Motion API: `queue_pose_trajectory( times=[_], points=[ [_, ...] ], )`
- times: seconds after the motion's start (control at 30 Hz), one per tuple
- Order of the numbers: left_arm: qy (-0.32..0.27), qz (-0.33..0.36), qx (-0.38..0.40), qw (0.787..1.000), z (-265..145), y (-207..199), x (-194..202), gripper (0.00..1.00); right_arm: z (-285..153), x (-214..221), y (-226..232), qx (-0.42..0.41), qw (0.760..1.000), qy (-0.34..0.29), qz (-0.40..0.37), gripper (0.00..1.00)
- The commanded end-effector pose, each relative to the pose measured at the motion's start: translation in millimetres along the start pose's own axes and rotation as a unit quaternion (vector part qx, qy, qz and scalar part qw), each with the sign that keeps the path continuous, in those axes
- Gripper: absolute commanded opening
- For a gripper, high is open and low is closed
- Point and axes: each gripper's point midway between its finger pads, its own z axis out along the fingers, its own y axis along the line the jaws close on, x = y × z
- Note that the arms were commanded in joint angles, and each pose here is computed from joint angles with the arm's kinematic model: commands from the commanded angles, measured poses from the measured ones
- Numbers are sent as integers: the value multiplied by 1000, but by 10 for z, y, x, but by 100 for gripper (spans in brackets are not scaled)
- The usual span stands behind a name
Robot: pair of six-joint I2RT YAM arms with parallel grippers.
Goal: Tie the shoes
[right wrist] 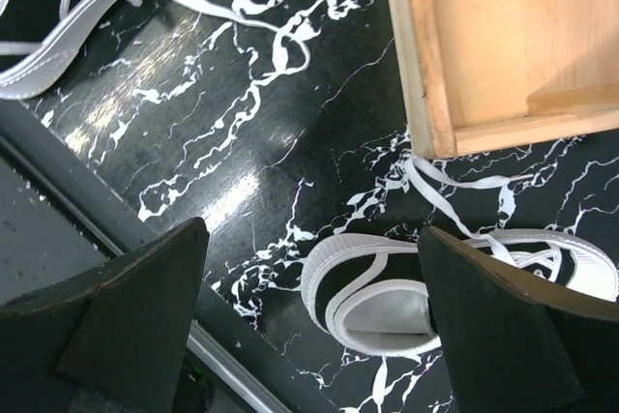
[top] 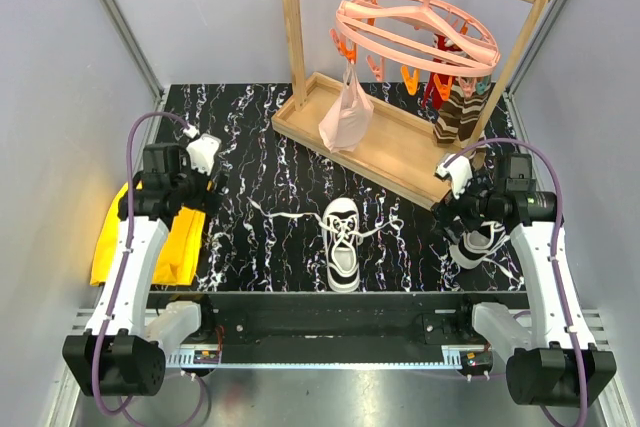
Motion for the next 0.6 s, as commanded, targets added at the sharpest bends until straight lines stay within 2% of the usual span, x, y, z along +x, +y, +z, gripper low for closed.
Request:
queue_pose_trajectory(
  times=[0.0, 0.17, 0.27, 0.37, 0.4, 0.57],
  points=[
    [-76, 76, 11, 994, -10, 40, -388, 99, 1, 83, 112, -33, 999, 14, -20, 100],
    [-105, 150, 81, 980, 105, -162, -662, 99, 55, 192, 173, -56, 997, 29, -36, 100],
    [-101, 188, 111, 971, 236, -328, -794, 99, 95, 228, 201, -66, 997, 32, -39, 100],
    [-86, 249, 147, 953, 431, -580, -806, 99, 147, 322, 229, -76, 995, 45, -44, 100],
    [-87, 281, 167, 941, 483, -734, -799, 99, 163, 342, 235, -78, 995, 47, -46, 100],
    [-54, 342, 250, 904, 846, -1227, -582, 99, 214, 401, 249, -88, 993, 59, -48, 100]
  ],
)
